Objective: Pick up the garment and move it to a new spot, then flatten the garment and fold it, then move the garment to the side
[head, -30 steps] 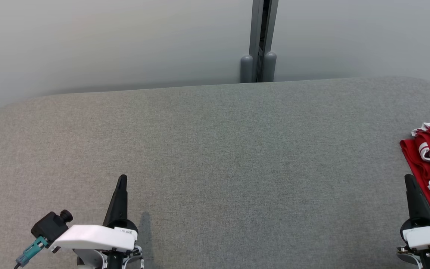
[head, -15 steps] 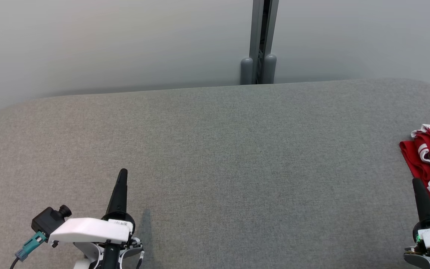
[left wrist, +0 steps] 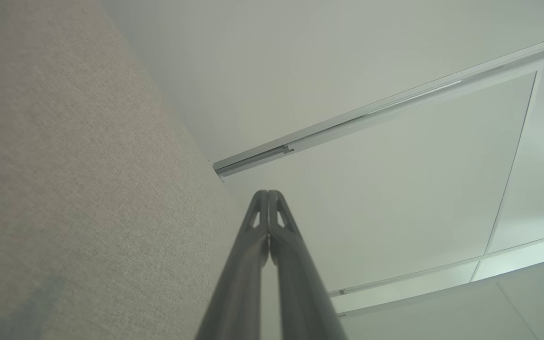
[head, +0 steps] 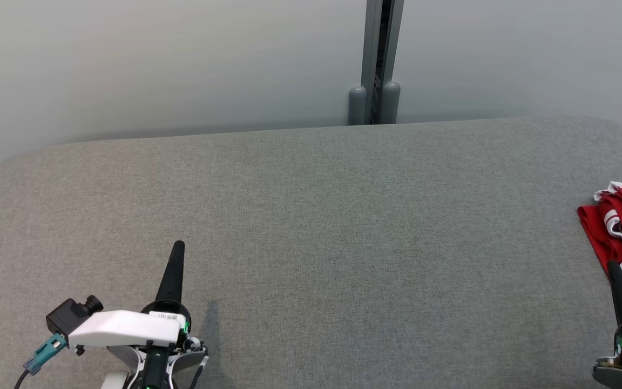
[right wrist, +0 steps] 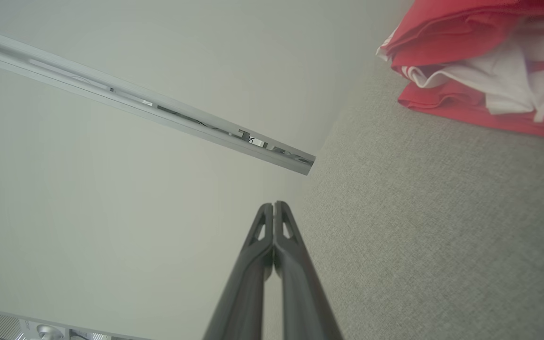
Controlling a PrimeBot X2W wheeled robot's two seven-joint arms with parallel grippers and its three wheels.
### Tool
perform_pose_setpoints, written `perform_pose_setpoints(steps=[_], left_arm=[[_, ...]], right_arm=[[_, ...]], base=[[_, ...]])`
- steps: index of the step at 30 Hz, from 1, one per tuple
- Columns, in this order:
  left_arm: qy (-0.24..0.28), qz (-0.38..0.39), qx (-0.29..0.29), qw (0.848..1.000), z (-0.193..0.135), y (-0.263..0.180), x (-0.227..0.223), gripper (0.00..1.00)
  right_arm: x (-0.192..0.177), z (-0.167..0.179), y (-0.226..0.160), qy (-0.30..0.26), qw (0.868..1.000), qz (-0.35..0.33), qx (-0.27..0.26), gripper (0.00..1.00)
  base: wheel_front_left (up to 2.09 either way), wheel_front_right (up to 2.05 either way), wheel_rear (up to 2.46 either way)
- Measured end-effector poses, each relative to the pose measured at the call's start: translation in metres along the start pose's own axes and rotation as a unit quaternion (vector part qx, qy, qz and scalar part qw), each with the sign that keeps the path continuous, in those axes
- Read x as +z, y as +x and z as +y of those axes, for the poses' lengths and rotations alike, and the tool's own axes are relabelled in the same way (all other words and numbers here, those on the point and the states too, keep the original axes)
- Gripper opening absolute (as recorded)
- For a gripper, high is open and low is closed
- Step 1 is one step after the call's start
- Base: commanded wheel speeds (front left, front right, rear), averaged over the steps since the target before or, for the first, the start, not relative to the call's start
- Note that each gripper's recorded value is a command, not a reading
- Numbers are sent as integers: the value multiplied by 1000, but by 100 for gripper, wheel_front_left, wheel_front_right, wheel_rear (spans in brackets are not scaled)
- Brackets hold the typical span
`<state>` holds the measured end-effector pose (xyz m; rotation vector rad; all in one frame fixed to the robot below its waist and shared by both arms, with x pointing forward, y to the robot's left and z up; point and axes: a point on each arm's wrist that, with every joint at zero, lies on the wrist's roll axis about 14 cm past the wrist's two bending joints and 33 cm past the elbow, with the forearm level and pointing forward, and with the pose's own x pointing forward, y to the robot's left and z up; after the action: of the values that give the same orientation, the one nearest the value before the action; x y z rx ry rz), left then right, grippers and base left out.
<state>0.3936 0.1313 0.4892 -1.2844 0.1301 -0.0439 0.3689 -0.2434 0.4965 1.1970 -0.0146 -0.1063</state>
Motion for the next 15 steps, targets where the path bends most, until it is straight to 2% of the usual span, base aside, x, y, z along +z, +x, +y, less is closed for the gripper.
perform_pose_setpoints(steps=[15], left_arm=[[-53,4,-9,999,-6,4,1,0]], right_arm=[[10,0,-2,70,997,-8,4,0]], base=[[0,0,0]])
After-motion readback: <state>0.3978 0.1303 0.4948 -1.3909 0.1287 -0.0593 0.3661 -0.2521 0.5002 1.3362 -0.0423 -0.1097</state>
